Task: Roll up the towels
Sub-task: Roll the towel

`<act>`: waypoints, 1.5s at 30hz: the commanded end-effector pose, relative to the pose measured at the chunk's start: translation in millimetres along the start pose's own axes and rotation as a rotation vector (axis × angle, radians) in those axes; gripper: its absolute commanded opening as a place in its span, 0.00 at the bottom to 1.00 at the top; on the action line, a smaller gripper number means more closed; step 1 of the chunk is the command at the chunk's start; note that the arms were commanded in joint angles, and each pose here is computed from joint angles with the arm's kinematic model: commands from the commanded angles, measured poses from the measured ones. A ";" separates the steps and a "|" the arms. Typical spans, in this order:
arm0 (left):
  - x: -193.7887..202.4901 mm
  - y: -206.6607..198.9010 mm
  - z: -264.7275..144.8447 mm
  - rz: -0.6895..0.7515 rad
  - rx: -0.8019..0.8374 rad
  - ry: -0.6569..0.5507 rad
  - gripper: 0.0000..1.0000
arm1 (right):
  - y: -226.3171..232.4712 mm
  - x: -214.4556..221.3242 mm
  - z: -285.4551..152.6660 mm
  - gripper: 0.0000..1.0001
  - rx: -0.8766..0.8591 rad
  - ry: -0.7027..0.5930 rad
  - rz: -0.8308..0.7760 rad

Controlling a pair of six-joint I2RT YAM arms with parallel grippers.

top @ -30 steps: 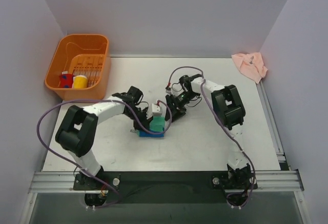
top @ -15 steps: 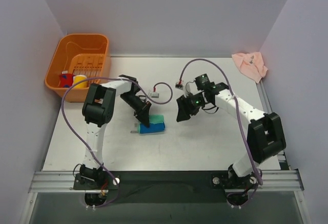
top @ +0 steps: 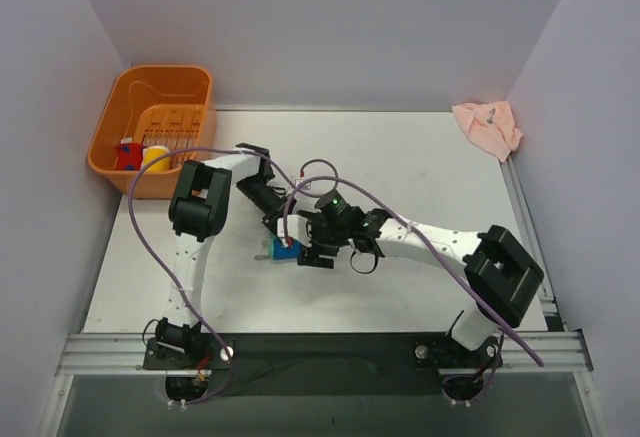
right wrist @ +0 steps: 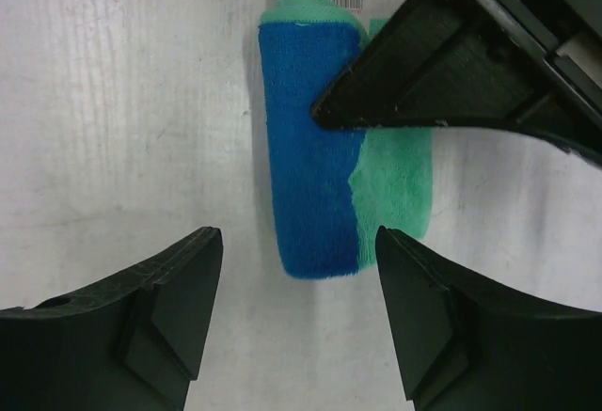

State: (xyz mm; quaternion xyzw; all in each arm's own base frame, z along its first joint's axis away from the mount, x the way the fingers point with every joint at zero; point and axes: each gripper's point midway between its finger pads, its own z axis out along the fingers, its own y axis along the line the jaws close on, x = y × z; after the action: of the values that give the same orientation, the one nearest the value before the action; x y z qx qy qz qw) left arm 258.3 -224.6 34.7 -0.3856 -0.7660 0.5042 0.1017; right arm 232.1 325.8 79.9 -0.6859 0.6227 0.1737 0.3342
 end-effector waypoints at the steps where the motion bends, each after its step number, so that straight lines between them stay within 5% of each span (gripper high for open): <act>1: 17.7 46.7 0.1 0.088 -0.100 0.096 0.27 | -20.9 -2.6 20.7 0.66 0.094 0.011 -0.223; 7: 17.8 47.9 -0.6 0.079 -0.097 0.086 0.28 | -10.6 16.5 52.8 0.53 0.034 0.058 -0.274; 13: 13.6 42.0 -6.0 0.089 -0.101 0.042 0.37 | 9.4 33.8 59.1 0.00 -0.145 0.113 -0.092; 19: -6.4 24.9 -38.9 0.145 -0.203 -0.133 0.53 | 31.5 28.9 33.4 0.00 -0.387 0.142 0.258; 27: -32.0 -12.4 -137.1 0.173 -0.355 -0.504 0.57 | 59.0 48.9 21.2 0.00 -0.615 0.251 0.615; 33: -20.3 -42.4 -193.5 0.258 -0.576 -0.641 0.59 | 48.5 55.3 35.2 0.00 -0.707 0.258 0.819; 37: -7.0 -63.8 -185.5 0.407 -0.690 -0.624 0.64 | 35.1 56.4 43.9 0.00 -0.762 0.245 0.939; 45: 12.0 -74.8 -76.9 0.928 -0.917 -0.253 0.69 | 19.1 67.6 65.1 0.00 -0.821 0.281 1.105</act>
State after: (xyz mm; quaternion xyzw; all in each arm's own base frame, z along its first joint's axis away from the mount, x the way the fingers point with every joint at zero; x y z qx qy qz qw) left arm 238.2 -177.2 134.6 -0.5465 -0.7195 0.2701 -0.3328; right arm 245.6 337.6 23.5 -0.3577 0.7726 0.5095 -0.1247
